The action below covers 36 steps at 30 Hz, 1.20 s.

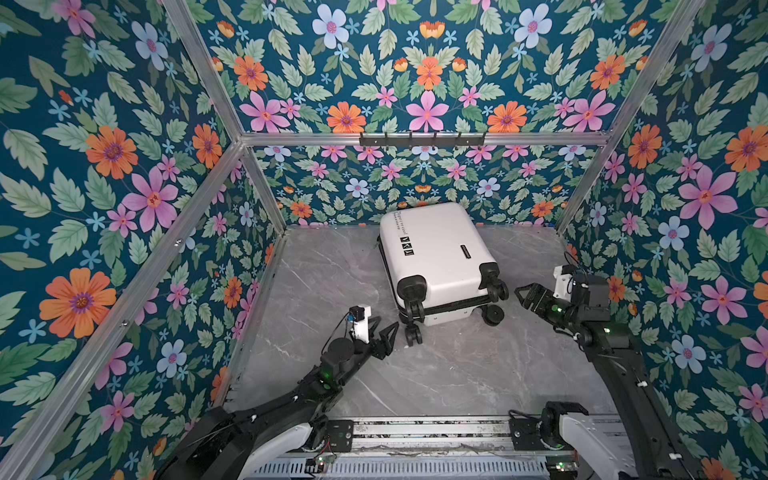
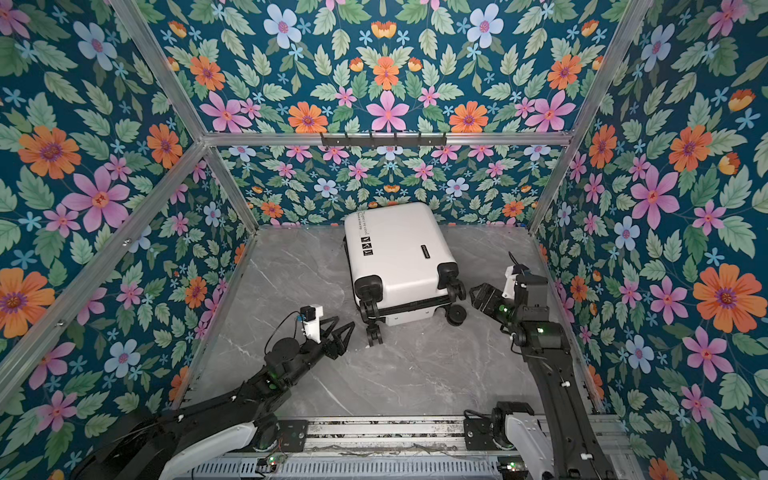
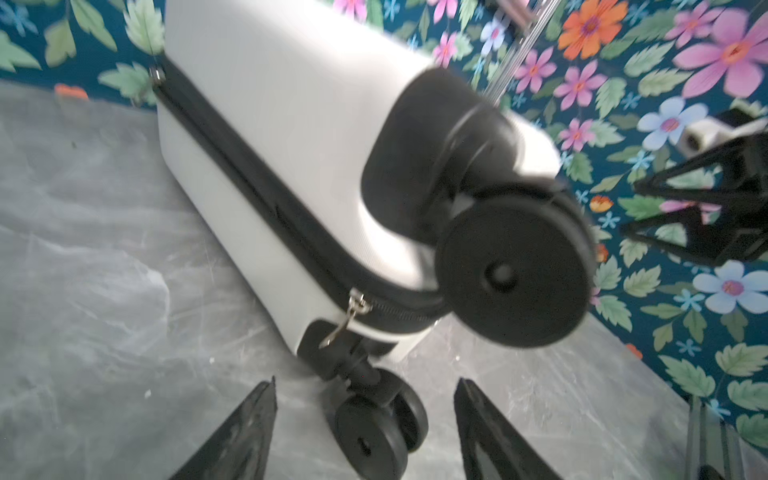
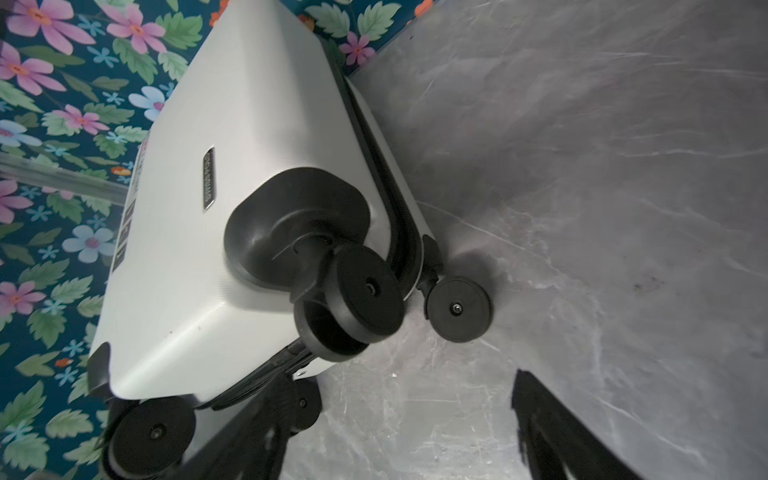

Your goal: Pack the luggage

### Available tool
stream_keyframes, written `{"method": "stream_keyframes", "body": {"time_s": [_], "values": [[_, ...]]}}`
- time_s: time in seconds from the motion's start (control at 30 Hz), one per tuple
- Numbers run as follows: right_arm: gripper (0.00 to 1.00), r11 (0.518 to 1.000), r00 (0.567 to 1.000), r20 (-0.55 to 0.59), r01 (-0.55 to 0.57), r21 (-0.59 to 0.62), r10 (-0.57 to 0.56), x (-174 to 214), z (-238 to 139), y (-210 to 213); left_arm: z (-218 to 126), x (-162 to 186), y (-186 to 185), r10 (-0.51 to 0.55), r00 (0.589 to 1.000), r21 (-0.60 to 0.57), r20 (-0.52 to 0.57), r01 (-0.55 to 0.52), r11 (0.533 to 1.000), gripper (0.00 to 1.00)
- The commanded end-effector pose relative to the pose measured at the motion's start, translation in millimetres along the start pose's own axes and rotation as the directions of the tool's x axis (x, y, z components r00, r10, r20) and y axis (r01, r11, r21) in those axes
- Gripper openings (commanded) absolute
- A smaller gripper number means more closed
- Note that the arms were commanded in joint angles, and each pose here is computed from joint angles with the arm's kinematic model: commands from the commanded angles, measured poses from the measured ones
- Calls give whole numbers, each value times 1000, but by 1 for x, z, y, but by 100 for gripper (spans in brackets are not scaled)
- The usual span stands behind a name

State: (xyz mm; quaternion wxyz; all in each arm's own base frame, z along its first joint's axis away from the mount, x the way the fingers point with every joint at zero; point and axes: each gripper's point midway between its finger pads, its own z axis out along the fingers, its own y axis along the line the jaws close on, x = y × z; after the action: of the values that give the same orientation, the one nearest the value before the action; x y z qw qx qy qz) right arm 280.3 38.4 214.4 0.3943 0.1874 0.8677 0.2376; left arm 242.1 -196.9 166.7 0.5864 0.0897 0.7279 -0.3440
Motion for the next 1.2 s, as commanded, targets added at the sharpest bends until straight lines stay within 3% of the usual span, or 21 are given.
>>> {"method": "stream_keyframes", "body": {"time_s": [0.0, 0.07, 0.17, 0.3, 0.43, 0.53, 0.7, 0.83, 1.17], "values": [[99, 999, 991, 133, 2, 50, -9, -13, -14, -9, -6, -8, 14, 26, 1000, -97, 1, -26, 995, 84], [99, 999, 983, 183, 1, 45, -10, -15, -21, -11, -11, -14, 31, -34, 999, -205, 18, 37, 978, 94], [99, 999, 981, 194, 7, 32, -13, -13, -22, -10, -17, -12, 47, -46, 999, -294, 22, 50, 955, 99], [98, 1000, 990, 141, 12, 22, -15, -8, -15, -9, -15, 0, 25, 58, 998, -141, -18, -60, 988, 99], [92, 1000, 996, 82, 22, -14, -21, -2, -7, -2, -17, 23, 24, 110, 993, -80, -36, -113, 990, 99], [83, 998, 999, 34, 19, -63, -17, 3, 1, 6, -15, 31, 20, 163, 986, -38, -38, -165, 986, 94], [81, 992, 997, -69, -30, -121, 22, 15, 17, 13, 5, 32, 12, 238, 970, 0, -50, -238, 971, 77], [75, 986, 995, -85, -60, -158, 47, 21, 18, 16, 15, 33, 15, 284, 958, -8, -33, -285, 959, 75], [73, 985, 996, -81, -44, -169, 30, 26, 7, 19, 48, 30, 21, 369, 929, -27, -36, -370, 929, 69]]}}
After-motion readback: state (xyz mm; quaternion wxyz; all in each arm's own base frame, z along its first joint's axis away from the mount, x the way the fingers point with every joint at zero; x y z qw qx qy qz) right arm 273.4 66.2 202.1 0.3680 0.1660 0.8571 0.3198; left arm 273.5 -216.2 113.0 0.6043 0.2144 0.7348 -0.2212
